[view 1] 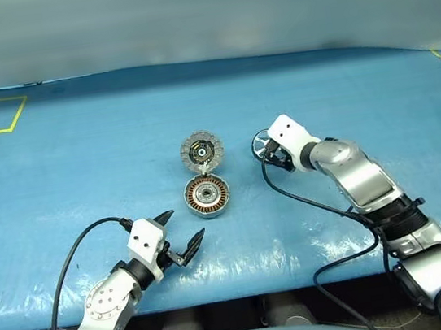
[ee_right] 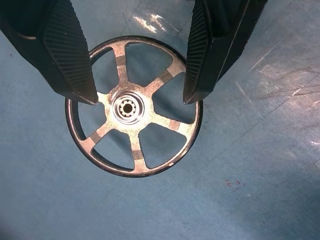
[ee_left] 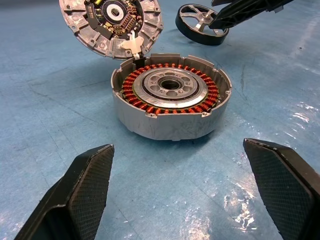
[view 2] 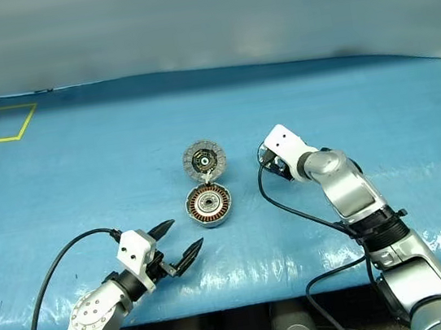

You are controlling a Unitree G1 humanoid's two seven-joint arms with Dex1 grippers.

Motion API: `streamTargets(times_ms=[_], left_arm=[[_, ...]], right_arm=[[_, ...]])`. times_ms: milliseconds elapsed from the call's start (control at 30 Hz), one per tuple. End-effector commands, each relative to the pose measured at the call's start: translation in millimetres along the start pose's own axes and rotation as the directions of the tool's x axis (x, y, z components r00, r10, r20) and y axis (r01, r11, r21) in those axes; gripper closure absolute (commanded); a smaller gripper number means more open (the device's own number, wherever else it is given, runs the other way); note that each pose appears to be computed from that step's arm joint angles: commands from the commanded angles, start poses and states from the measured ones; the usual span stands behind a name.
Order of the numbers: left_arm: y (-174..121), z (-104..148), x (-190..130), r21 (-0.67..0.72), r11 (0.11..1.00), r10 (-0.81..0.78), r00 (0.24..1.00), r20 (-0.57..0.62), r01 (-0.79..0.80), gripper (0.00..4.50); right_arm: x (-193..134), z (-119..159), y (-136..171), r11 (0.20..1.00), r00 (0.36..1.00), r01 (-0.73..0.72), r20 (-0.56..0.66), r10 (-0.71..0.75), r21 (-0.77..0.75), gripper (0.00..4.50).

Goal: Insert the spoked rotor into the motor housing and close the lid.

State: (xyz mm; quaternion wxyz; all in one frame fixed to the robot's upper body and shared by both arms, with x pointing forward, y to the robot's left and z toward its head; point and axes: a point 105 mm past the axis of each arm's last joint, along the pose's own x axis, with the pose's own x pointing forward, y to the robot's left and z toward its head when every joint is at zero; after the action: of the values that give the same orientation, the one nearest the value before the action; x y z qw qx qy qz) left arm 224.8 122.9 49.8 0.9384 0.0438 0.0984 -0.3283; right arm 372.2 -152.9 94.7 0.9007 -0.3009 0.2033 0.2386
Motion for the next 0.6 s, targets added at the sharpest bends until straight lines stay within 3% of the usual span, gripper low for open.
streamTargets(times_ms=[33,600], left_arm=[[-2,7,1,0.016,1.0,-0.005,0.999,0.037,0.005,0.0],[-3,7,0,0.013,1.0,0.012,0.999,0.049,-0.013,0.0]], right_arm=[[-1,12,-12,0.998,0.999,0.032,0.029,-0.031,-0.051,1.65],[15,7,-16,0.989,0.998,-0.059,-0.047,0.053,-0.137,1.65]])
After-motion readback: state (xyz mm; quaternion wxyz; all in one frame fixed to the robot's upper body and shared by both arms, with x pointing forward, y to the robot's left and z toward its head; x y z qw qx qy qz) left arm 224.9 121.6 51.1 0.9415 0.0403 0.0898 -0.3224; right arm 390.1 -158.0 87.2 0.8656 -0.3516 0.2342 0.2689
